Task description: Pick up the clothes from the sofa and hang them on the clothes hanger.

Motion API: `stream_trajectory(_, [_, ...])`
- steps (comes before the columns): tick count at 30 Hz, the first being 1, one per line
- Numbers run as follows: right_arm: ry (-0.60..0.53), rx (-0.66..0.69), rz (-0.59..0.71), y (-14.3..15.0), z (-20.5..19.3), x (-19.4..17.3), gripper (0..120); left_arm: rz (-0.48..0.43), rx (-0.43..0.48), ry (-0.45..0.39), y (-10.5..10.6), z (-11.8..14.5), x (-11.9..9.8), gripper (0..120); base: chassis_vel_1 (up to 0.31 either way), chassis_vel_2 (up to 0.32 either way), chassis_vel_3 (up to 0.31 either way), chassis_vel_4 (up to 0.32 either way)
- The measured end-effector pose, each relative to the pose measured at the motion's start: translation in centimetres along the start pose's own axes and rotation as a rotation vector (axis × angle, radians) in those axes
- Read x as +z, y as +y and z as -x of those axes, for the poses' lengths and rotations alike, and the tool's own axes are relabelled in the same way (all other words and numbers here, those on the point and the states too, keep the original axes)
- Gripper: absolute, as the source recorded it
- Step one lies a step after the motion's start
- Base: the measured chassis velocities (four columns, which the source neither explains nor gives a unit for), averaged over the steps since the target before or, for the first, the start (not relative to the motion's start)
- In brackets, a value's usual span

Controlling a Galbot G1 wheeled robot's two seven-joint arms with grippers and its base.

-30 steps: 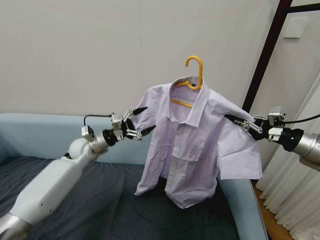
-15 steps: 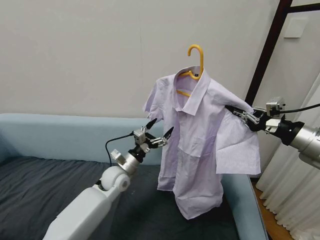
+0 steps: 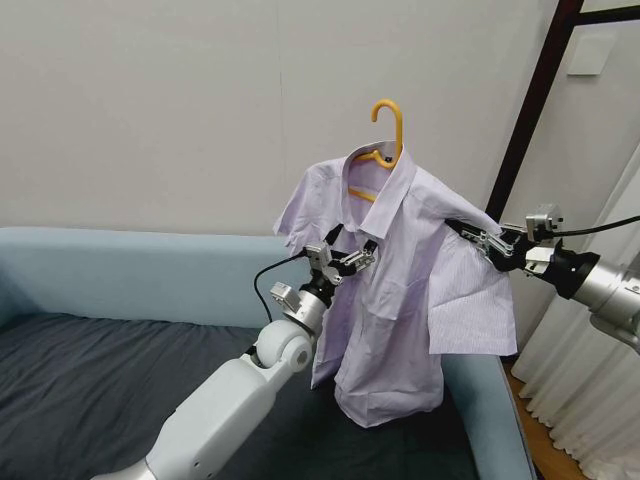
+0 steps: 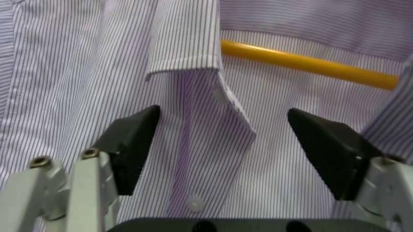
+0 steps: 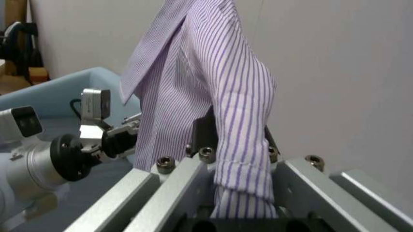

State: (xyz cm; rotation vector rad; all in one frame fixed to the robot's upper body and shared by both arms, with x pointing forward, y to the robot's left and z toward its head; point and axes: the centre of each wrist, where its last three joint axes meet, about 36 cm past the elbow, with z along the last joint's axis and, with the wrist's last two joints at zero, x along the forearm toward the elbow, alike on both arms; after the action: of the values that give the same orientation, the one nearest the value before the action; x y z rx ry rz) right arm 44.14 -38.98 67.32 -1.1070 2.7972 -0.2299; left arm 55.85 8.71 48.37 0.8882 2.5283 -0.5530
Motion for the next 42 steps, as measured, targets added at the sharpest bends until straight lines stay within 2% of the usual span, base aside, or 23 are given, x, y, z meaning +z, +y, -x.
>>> stream_trajectory(3, [0.005,0.005,0.005,-0.3,0.0,0.5,1,-0.005,0.002,-0.019,0.0,0.1,0.1,63,0.0,0.0,0.0,0.0])
stream_trajectory(4, [0.005,0.005,0.005,-0.3,0.0,0.5,1,-0.005,0.002,-0.019,0.0,0.1,0.1,63,0.0,0.0,0.0,0.0])
stream_trajectory(7, [0.009,0.007,0.01,-0.5,0.1,1.0,1,-0.006,0.003,-0.028,0.0,0.1,0.0,52,0.0,0.0,0.0,0.0])
stream_trajectory(9, [0.014,0.012,0.015,-0.7,0.1,1.4,1,-0.006,0.003,-0.036,0.1,0.1,0.0,42,0.0,0.0,0.0,0.0])
stream_trajectory(11, [0.016,0.016,0.016,-0.9,0.0,1.6,1,-0.006,0.002,-0.037,0.1,0.0,0.0,38,0.0,0.0,0.0,0.0])
stream_trajectory(13, [0.021,0.027,0.021,-1.3,0.0,1.9,1,-0.01,0.0,-0.046,0.0,-0.1,-0.1,26,0.0,0.0,0.0,0.0])
stream_trajectory(14, [0.021,0.027,0.021,-1.3,0.0,1.9,1,-0.01,0.0,-0.046,0.0,-0.1,-0.1,26,0.0,0.0,0.0,0.0])
stream_trajectory(19, [0.027,0.044,0.037,-1.9,0.0,2.7,1,-0.01,0.001,-0.061,-0.1,-0.1,-0.5,5,0.0,0.0,0.0,0.0])
stream_trajectory(22, [0.027,0.047,0.039,-2.0,0.0,2.9,1,-0.009,0.002,-0.075,0.0,0.2,-1.0,0,0.0,0.0,0.0,0.0])
stream_trajectory(27, [0.027,0.051,0.043,-1.9,0.0,3.1,1,-0.016,0.013,-0.096,-0.2,0.7,-1.8,0,0.0,0.0,0.0,0.0])
stream_trajectory(31, [0.022,0.057,0.053,-1.8,0.1,3.1,1,-0.012,0.031,-0.083,-0.6,0.5,-1.3,0,0.0,0.0,0.0,0.0])
stream_trajectory(35, [0.0,0.064,0.1,-1.4,0.1,2.9,1,-0.006,0.05,-0.044,-1.4,-0.5,0.5,0,0.0,0.0,0.0,0.0])
stream_trajectory(42, [-0.03,0.047,0.138,-1.0,0.1,2.5,1,-0.013,0.028,-0.067,-1.6,-0.7,0.8,0,0.0,0.0,0.0,0.0])
